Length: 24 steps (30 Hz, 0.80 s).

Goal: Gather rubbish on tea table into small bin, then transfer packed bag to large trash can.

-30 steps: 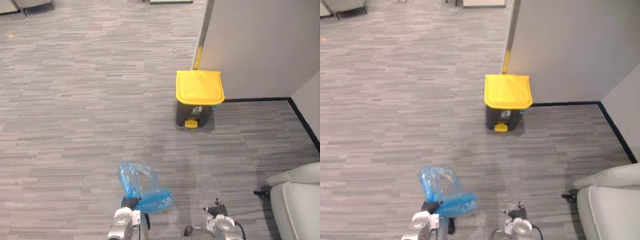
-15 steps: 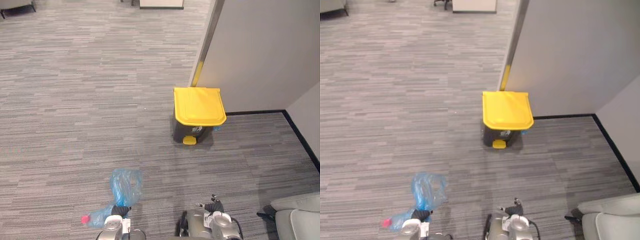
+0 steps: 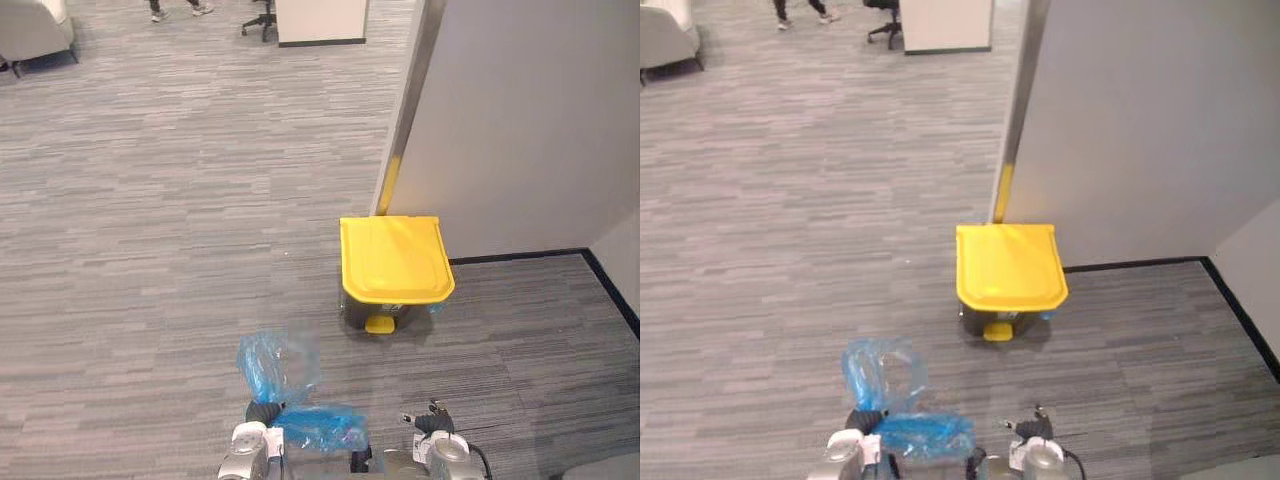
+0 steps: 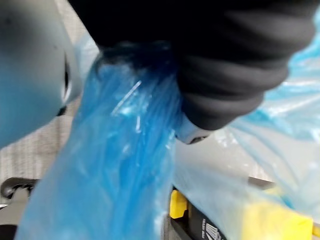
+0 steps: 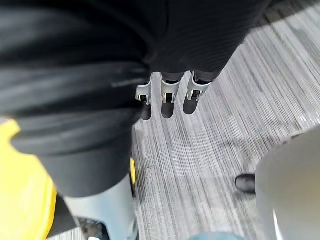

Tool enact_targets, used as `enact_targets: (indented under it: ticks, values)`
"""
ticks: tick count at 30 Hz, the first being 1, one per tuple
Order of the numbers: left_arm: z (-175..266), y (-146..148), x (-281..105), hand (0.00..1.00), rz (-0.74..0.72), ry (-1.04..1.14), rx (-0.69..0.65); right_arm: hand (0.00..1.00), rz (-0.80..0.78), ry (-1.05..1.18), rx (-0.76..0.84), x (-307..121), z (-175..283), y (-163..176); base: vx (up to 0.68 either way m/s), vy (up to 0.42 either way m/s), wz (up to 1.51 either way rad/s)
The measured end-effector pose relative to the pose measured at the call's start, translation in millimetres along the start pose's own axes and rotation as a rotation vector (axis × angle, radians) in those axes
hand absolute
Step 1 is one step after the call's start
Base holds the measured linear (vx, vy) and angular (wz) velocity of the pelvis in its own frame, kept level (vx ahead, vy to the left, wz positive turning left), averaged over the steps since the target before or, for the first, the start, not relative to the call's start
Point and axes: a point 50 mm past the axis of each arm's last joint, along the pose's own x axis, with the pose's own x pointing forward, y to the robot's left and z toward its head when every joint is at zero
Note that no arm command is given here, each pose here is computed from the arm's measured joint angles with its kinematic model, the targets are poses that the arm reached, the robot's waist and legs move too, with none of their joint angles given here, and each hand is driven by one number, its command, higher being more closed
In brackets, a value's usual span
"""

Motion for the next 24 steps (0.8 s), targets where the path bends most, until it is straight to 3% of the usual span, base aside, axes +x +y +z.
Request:
enact_targets:
  ticks: [10, 18, 24]
  values:
    - [-13, 20, 0, 1.00, 0.040, 0.060, 0.067, 0.00, 0.000, 0.043, -0.016, -2, -12, -2, 0.23, 0.225, -0.41]
    - [-17, 46, 0, 1.00, 0.080, 0.076, 0.152, 0.00, 0.010, 0.024, -0.068, 3, -3, -4, 0.23, -0.065, 0.13]
    - [-18, 19, 1, 1.00, 0.025, 0.087, 0.098, 0.00, -0.033, 0.038, -0.076, 6, -5, -22, 0.22, -0.130, 0.00]
